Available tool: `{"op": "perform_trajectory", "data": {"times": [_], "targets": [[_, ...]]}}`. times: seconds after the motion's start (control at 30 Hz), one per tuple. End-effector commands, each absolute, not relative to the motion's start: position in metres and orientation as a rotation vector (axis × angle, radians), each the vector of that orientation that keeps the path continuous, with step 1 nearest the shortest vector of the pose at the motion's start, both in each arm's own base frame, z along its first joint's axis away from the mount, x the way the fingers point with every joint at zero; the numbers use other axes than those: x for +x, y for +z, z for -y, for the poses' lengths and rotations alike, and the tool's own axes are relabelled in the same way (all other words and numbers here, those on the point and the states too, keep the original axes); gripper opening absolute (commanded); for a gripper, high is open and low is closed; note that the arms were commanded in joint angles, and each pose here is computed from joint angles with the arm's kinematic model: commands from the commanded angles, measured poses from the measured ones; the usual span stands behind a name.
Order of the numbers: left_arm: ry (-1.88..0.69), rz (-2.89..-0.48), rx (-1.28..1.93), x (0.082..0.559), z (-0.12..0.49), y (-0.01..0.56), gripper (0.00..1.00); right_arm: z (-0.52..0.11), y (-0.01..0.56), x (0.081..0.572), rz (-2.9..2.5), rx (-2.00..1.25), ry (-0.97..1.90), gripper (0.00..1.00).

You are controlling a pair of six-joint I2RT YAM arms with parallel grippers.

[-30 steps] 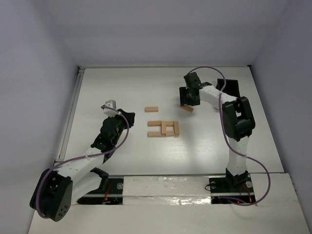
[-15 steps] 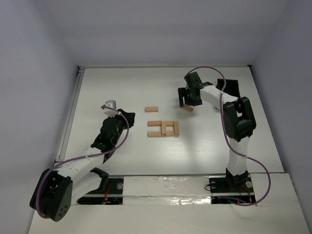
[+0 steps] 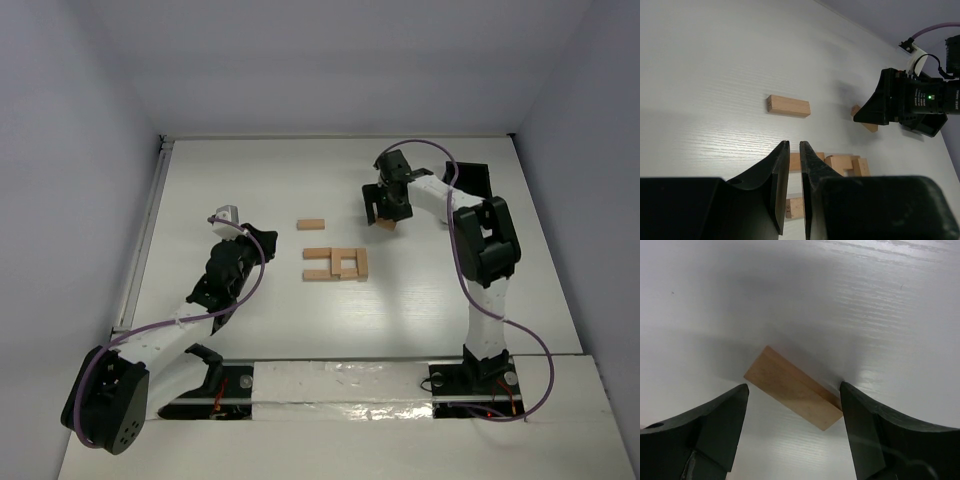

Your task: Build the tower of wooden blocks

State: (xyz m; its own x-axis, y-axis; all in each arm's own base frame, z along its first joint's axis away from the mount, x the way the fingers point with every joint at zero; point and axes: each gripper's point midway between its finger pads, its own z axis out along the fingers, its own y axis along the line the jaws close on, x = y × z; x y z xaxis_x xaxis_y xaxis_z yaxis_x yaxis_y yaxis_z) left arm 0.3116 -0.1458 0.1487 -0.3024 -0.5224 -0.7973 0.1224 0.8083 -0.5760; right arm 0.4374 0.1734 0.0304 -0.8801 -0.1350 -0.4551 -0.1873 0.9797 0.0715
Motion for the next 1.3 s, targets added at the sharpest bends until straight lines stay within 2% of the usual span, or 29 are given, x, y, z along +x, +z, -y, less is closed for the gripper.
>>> {"op": "perform_trajectory", "data": {"times": [0.0,0.07,0.2,0.23,0.33,0.47,0.57,0.77,0.87,0.9,0.97,1.27], "targets": [[-0.695,-1.673,-0.296,0.321,0.149,0.185,0.12,-0.17,0.029,0.446,-2.662,-0.215,0.114,0.79],[-0.697,-1.673,-0.295,0.321,0.15,0.185,0.12,-0.169,0.026,0.446,-2.661,-0.194,0.111,0.74],[-0.697,-1.677,-0.294,0.321,0.15,0.184,0.12,-0.167,0.03,0.448,-2.644,-0.116,0.097,0.41],[-0.697,-1.675,-0.294,0.321,0.15,0.184,0.12,-0.167,0.032,0.45,-2.631,-0.072,0.103,0.4],[-0.695,-1.681,-0.294,0.322,0.151,0.183,0.12,-0.171,0.035,0.449,-2.625,0.048,0.136,0.39],[-0.692,-1.681,-0.294,0.322,0.15,0.183,0.12,-0.176,0.036,0.449,-2.613,0.142,0.183,0.57],[-0.694,-1.68,-0.293,0.322,0.15,0.183,0.12,-0.175,0.037,0.448,-2.602,0.145,0.187,0.6],[-0.701,-1.676,-0.29,0.321,0.151,0.185,0.12,-0.16,0.047,0.451,-2.569,0.138,0.082,0.59],[-0.703,-1.675,-0.289,0.321,0.151,0.185,0.12,-0.153,0.044,0.451,-2.577,0.129,0.03,0.55],[-0.702,-1.678,-0.289,0.321,0.151,0.184,0.12,-0.151,0.043,0.452,-2.575,0.132,0.009,0.49],[-0.703,-1.678,-0.29,0.321,0.152,0.184,0.12,-0.149,0.041,0.451,-2.579,0.129,-0.006,0.45],[-0.71,-1.687,-0.282,0.322,0.154,0.182,0.12,-0.14,0.042,0.455,-2.569,0.136,-0.081,0.46]]}}
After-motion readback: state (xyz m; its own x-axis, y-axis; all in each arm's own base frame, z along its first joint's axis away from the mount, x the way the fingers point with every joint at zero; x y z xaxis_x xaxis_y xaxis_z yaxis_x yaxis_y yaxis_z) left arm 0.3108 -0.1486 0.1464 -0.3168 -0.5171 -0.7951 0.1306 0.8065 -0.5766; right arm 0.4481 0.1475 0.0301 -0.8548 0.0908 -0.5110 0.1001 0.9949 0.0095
